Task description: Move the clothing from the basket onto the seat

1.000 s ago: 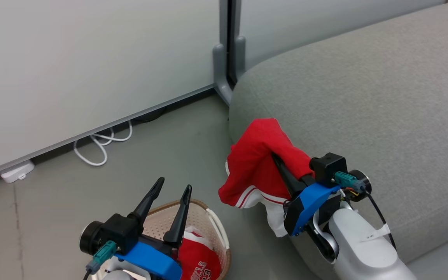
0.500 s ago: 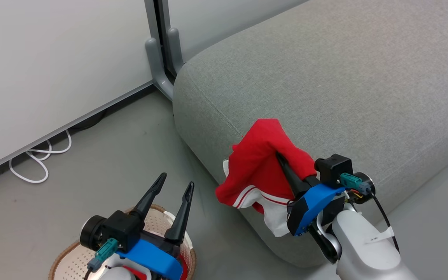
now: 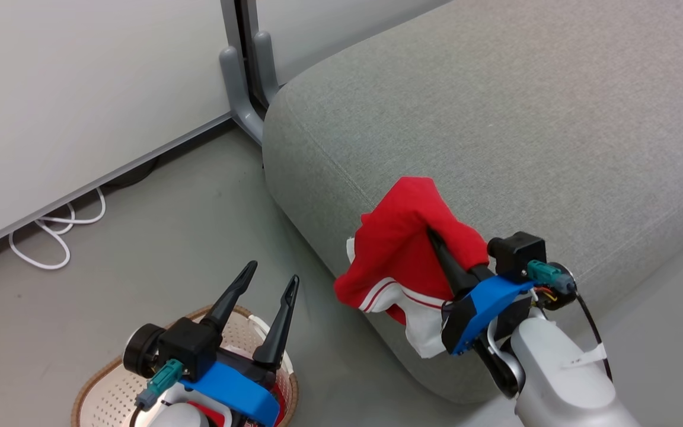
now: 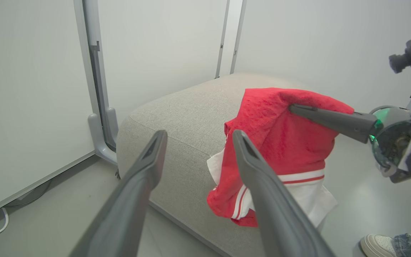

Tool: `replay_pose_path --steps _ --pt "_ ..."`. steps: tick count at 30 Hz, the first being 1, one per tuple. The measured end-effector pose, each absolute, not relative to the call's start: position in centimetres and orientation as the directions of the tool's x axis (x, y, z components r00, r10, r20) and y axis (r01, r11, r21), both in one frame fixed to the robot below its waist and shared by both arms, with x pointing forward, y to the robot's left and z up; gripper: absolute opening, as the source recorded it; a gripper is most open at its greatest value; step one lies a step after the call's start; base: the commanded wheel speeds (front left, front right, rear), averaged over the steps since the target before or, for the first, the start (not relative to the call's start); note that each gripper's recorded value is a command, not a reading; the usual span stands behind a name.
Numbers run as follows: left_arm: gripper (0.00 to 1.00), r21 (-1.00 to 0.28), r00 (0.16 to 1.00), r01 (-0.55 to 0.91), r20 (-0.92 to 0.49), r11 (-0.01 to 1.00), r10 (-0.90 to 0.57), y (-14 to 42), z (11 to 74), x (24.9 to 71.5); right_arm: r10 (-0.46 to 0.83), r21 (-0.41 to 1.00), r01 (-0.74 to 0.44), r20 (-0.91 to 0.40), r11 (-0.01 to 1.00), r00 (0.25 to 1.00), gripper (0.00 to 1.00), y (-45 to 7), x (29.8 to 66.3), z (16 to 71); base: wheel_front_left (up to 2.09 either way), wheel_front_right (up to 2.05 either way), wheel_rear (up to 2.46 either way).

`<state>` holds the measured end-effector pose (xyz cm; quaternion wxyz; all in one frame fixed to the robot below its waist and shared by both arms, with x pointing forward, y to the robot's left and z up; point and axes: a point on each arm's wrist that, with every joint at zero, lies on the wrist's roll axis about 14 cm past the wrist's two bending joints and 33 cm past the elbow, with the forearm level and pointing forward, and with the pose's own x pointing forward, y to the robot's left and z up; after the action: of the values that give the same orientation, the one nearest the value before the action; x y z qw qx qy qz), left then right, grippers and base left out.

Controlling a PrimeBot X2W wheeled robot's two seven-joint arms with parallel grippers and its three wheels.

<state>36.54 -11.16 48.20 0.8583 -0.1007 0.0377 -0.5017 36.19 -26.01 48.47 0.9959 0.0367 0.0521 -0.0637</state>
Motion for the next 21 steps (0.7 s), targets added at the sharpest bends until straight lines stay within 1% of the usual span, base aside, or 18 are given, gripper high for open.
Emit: replay_pose_path --steps 4,7,11,17,21 --pt "1.00 -0.217 0.501 0.849 0.039 0.483 -0.864 -10.9 48.0 37.1 -0.118 0.097 0.130 -0.116 0.987 0.986 0.00 -26.1 37.6 48.9 0.00 0.00 0.00" --pt "1.00 -0.219 0.509 0.845 0.044 0.489 -0.860 -10.6 47.7 38.1 -0.111 0.058 0.118 -0.108 0.991 0.988 0.00 -26.7 40.2 50.5 0.00 0.00 0.00" --pt "1.00 -0.206 0.513 0.844 0.042 0.495 -0.858 -10.0 46.8 39.8 -0.130 -0.021 0.128 -0.087 0.991 0.988 0.00 -28.7 44.0 53.2 0.00 0.00 0.00" --pt "1.00 -0.210 0.513 0.843 0.036 0.496 -0.857 -9.2 44.8 42.2 -0.221 -0.093 0.216 -0.044 0.972 0.974 0.00 -34.0 48.7 56.5 0.00 0.00 0.00" --pt "1.00 -0.213 0.511 0.844 0.045 0.492 -0.858 -8.8 43.6 43.6 -0.300 -0.144 0.293 -0.027 0.945 0.954 0.00 -38.2 51.1 58.0 0.00 0.00 0.00"
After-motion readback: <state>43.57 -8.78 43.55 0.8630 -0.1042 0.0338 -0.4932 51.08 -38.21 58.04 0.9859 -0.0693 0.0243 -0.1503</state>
